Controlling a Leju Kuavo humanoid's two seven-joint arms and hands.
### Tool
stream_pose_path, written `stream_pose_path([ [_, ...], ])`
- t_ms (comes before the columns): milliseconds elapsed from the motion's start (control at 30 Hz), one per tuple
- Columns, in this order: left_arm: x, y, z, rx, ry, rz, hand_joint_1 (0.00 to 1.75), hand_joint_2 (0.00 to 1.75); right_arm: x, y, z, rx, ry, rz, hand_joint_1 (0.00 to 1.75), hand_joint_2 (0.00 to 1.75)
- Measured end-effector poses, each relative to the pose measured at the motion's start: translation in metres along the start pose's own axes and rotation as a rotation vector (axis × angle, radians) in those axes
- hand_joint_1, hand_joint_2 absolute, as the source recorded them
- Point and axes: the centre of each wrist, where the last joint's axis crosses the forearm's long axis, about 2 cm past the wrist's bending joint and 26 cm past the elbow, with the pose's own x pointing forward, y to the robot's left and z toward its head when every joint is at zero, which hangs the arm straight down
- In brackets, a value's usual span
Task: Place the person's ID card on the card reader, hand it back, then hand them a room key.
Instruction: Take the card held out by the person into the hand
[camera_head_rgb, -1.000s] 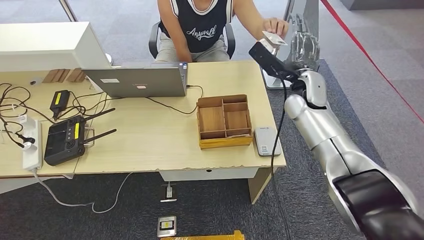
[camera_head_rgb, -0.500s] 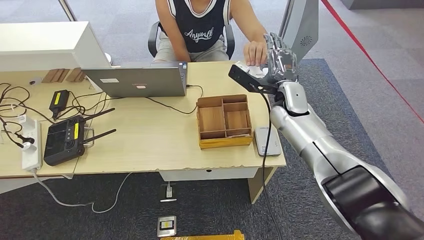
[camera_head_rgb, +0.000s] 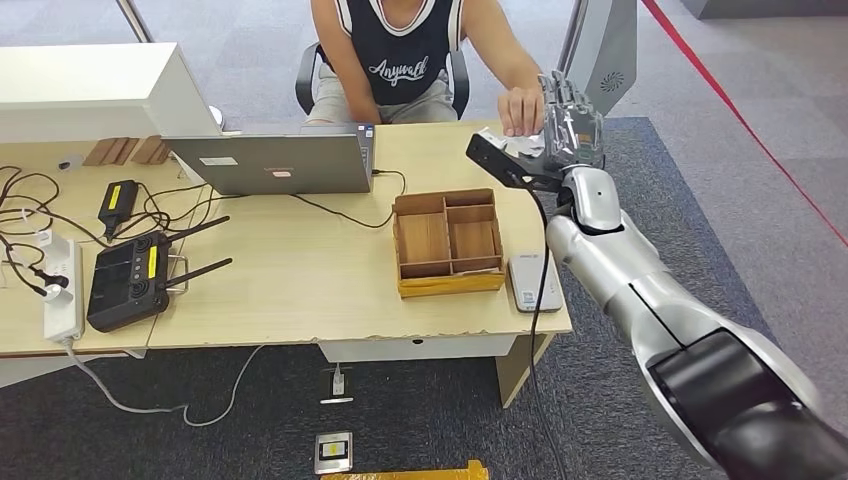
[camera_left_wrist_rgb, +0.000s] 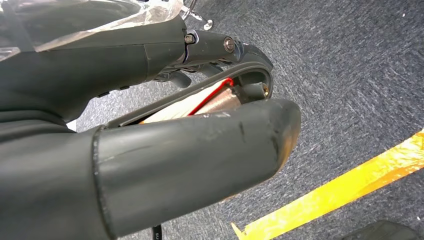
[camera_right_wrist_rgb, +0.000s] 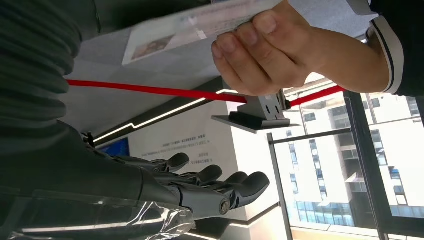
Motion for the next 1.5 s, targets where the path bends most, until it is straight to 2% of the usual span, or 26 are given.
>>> stream_pose_path([
  [600,0.0,0.0,0.0,0.0,-0.009,-0.004,0.0,0.0,0.0,-0.001,0.0,-0.01,-0.009,-0.025,1.75,1.75],
  [1167,-0.003,-0.006,0.002,-0.002,-0.002,0.006,0.0,0.0,0.002,0.008,0.007,0.044,-0.013,-0.038,1.75,1.75],
  [1300,-0.004,-0.007,0.003,0.002,-0.002,0.014,0.0,0.0,-0.008,0.012,0.01,0.064,0.027,-0.05,1.75,1.75],
  [1500,-0.009,-0.01,0.004,-0.002,0.003,0.029,0.0,0.0,-0.049,0.028,0.031,0.111,0.128,-0.098,1.75,1.75],
])
